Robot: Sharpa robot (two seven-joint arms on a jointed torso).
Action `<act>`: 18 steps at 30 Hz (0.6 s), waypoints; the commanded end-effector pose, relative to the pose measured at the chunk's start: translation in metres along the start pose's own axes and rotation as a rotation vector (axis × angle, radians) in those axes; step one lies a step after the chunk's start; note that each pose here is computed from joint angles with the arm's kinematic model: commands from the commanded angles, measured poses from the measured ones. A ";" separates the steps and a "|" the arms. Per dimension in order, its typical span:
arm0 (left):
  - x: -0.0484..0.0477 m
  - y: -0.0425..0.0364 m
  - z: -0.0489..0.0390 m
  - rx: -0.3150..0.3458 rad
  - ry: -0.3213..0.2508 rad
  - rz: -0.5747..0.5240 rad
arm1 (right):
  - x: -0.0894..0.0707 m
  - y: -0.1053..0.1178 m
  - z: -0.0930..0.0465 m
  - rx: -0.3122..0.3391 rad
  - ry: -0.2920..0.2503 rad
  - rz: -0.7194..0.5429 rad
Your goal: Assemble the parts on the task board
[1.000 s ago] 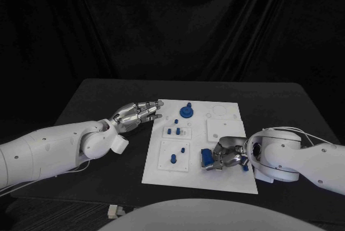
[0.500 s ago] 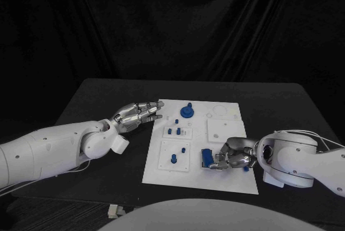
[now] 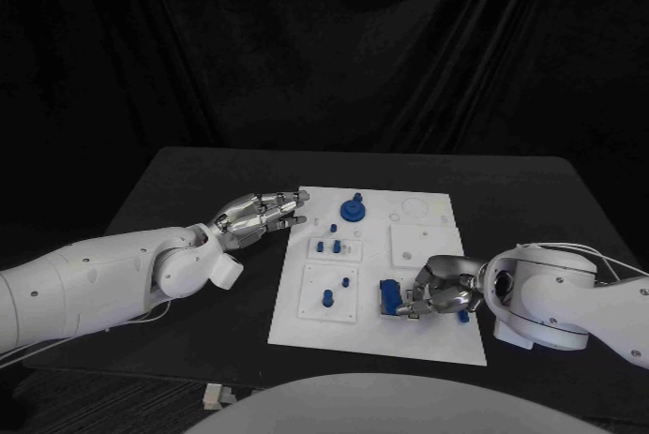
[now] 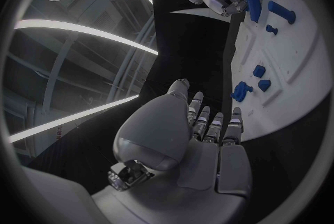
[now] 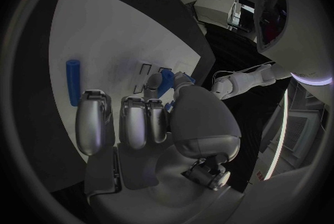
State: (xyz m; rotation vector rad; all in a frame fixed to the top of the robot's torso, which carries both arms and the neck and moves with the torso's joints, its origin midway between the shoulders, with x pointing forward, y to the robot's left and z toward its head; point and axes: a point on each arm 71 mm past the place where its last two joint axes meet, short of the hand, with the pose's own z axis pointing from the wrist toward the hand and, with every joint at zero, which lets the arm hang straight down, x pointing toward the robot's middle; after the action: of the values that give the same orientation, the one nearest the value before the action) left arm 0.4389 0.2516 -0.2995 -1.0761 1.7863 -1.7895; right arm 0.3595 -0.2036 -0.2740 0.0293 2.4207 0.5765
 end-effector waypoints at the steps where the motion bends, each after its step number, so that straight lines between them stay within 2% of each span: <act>1: 0.0016 -0.0005 -0.0001 0.016 0.013 -0.013 | -0.001 0.000 0.001 0.000 0.000 -0.012; 18: 0.0017 -0.0003 -0.0005 0.022 0.015 -0.015 | -0.002 0.003 0.010 -0.005 -0.001 -0.017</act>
State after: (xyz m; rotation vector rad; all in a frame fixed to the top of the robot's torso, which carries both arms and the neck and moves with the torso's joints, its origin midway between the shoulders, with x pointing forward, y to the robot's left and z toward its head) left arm 0.4384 0.2515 -0.2999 -1.0764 1.7850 -1.7940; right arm 0.3667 -0.1973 -0.2783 0.0135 2.4214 0.5735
